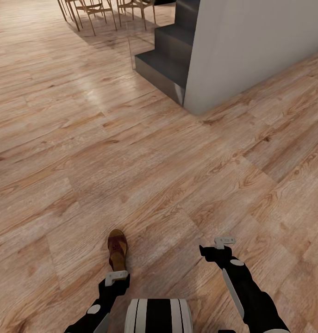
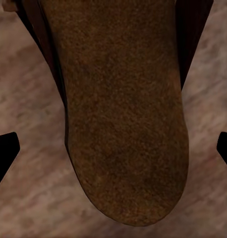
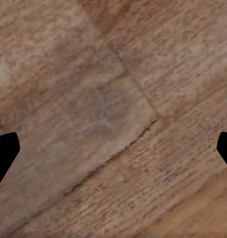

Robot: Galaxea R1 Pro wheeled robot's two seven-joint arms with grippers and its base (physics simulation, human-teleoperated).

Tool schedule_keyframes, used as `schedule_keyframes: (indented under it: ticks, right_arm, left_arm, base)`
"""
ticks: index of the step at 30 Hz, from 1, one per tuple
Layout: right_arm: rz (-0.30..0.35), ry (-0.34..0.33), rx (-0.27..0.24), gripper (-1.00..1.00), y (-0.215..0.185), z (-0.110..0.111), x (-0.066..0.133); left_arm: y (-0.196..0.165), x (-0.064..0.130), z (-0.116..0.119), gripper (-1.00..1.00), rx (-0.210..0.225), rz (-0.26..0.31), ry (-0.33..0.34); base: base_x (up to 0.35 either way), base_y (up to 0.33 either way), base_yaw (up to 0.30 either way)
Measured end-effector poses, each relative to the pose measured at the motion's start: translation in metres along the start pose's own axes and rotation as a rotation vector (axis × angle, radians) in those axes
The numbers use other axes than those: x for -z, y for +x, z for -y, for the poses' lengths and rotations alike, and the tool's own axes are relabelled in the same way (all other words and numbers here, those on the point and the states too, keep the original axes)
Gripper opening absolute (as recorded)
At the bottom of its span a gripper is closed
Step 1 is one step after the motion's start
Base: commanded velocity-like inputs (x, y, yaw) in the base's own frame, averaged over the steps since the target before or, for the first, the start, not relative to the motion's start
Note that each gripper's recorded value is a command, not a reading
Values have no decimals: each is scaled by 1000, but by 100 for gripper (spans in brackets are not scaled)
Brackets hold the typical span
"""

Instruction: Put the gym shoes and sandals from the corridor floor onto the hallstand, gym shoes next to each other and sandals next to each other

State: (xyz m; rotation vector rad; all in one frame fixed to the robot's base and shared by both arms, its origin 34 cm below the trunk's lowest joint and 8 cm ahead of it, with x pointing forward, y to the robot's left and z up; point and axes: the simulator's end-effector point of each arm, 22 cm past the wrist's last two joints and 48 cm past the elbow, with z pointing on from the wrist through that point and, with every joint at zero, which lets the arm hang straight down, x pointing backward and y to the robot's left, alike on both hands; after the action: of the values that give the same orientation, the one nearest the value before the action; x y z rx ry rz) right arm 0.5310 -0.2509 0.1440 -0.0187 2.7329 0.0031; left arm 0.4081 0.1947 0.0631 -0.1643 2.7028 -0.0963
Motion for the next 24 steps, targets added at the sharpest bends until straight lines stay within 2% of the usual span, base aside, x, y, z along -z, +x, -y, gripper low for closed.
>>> schedule_keyframes:
  ticks: [4,14,24]
  right_arm:
    - [0,0,0,100,0,0,0]
    - [-41,-1,0,100,21,0,-12]
    - [-41,0,0,100,21,0,-12]
  left_arm:
    - [0,0,0,100,0,2,0]
    - [22,-5,-3,100,2,-38,-5]
    - [21,-5,-3,100,2,-37,-6]
  base:
    - [0,0,0]
    - [0,0,0]
    - [0,0,0]
